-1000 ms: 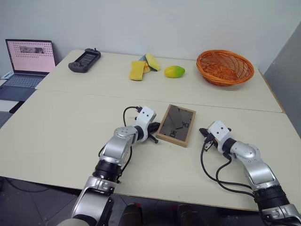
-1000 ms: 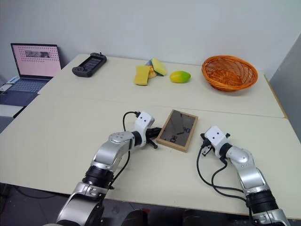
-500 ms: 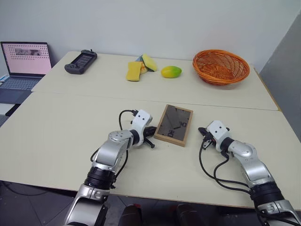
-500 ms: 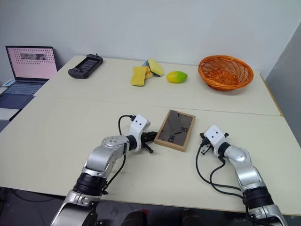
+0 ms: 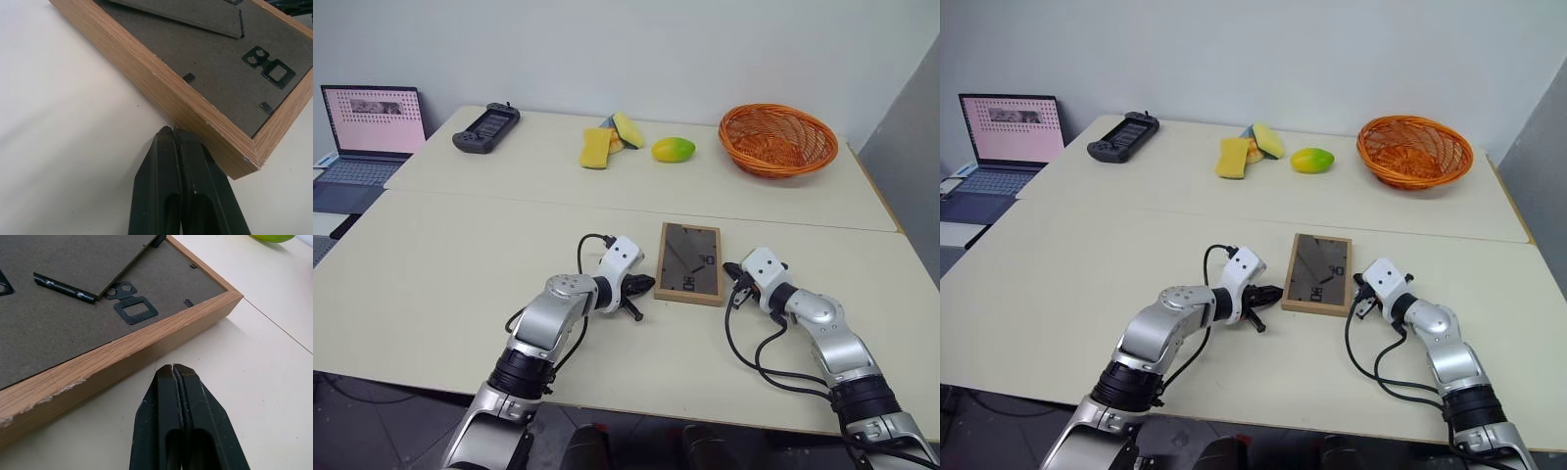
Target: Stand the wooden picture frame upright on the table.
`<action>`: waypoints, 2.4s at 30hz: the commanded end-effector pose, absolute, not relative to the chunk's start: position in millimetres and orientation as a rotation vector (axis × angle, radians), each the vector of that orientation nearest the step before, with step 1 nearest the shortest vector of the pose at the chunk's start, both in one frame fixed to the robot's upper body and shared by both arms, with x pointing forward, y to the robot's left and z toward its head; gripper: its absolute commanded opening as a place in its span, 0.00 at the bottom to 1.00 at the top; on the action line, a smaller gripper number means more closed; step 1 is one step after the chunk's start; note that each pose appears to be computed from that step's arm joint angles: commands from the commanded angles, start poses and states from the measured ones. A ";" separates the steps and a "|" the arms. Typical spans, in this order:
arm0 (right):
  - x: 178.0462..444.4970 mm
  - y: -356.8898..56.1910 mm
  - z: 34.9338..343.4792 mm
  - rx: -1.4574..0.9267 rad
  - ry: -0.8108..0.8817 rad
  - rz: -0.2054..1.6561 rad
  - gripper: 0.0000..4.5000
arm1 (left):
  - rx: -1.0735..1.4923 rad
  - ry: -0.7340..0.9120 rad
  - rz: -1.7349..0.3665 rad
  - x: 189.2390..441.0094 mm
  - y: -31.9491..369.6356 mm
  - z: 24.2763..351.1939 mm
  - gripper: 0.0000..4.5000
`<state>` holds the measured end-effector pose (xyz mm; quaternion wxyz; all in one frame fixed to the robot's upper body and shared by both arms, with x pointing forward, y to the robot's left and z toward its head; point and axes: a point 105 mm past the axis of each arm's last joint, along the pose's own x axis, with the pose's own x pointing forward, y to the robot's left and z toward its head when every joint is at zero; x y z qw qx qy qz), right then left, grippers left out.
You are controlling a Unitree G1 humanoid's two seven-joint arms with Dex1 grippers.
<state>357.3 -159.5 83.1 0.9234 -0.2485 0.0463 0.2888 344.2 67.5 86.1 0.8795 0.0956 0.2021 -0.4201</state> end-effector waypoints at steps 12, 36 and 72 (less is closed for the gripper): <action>343.9 -173.6 97.8 -0.671 0.057 0.665 0.01 | -0.201 0.754 -0.912 317.0 113.0 134.3 0.00; 326.3 -173.0 94.7 -0.670 0.073 0.661 0.00 | -0.573 0.923 -0.889 338.2 106.4 142.4 0.48; 336.9 -123.9 72.1 -0.591 0.055 0.667 0.00 | -0.590 1.027 -0.897 339.3 82.6 109.8 0.78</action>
